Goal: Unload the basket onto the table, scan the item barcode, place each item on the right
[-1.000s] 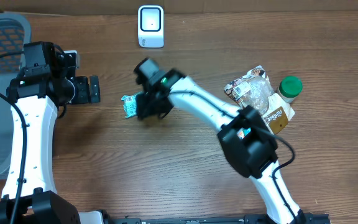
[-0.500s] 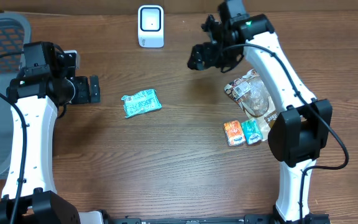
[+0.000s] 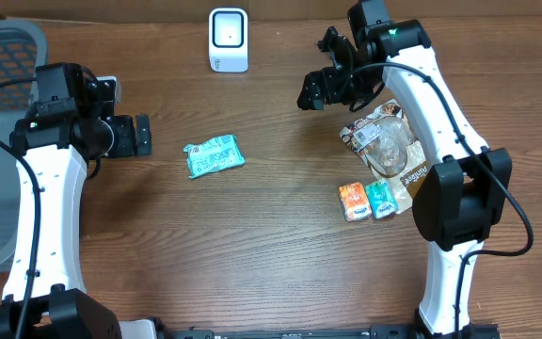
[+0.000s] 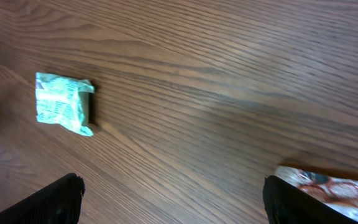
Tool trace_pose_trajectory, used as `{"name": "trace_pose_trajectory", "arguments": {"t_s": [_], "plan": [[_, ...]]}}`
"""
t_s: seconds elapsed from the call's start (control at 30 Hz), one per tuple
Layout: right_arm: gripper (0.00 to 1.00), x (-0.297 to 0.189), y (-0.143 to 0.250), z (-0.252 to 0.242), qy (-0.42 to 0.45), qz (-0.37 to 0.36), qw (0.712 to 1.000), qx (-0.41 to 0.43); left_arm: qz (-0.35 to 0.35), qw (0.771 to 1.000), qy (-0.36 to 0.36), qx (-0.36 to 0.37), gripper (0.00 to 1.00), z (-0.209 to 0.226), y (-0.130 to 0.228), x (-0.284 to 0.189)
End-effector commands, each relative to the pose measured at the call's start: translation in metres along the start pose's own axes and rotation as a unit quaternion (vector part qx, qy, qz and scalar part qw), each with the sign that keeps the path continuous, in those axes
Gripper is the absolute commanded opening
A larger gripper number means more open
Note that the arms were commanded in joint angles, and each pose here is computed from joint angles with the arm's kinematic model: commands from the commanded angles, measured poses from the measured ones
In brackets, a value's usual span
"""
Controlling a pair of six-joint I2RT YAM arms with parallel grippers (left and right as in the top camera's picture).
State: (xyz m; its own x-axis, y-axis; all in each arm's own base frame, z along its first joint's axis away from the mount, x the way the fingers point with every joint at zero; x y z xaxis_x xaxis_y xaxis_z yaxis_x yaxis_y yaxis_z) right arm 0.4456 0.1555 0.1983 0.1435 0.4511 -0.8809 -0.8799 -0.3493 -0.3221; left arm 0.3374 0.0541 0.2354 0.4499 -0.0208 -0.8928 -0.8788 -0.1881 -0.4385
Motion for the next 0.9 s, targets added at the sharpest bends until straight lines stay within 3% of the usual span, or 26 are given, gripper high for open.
{"name": "trace_pose_trajectory", "arguments": {"t_s": [0.0, 0.37, 0.7, 0.87], "plan": [[0.9, 0.009, -0.002, 0.016, -0.018, 0.001, 1.0, -0.02, -0.004, 1.0, 0.008, 0.014, 0.99, -0.002, -0.002, -0.002], [0.86, 0.087, -0.012, 0.042, -0.092, 0.007, 0.996, 0.017, -0.004, 1.0, 0.008, 0.014, 0.99, -0.002, -0.002, -0.002], [0.86, 0.155, -0.007, 0.079, -0.109, 0.024, 0.994, -0.017, -0.004, 1.0, 0.008, 0.014, 1.0, -0.002, -0.002, -0.002], [0.77, 0.174, -0.005, 0.09, -0.114, 0.029, 0.993, 0.007, -0.004, 1.0, 0.008, 0.014, 1.0, -0.002, -0.002, -0.002]]}}
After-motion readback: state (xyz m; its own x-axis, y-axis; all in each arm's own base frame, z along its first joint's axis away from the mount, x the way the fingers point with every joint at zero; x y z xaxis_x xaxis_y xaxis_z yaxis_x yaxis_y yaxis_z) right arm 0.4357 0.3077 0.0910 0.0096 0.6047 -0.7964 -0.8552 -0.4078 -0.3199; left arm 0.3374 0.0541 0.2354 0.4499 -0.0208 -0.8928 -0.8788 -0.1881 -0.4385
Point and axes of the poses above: each gripper's point midway between its finger pads, its own x axis out along the fingers, its own z axis along the line the jaws close on, y = z × x, the point moved 7 cm from there along -x, back along the fingers, and after that the axes turned 6 degrees about -x, right-handed, at the moved point
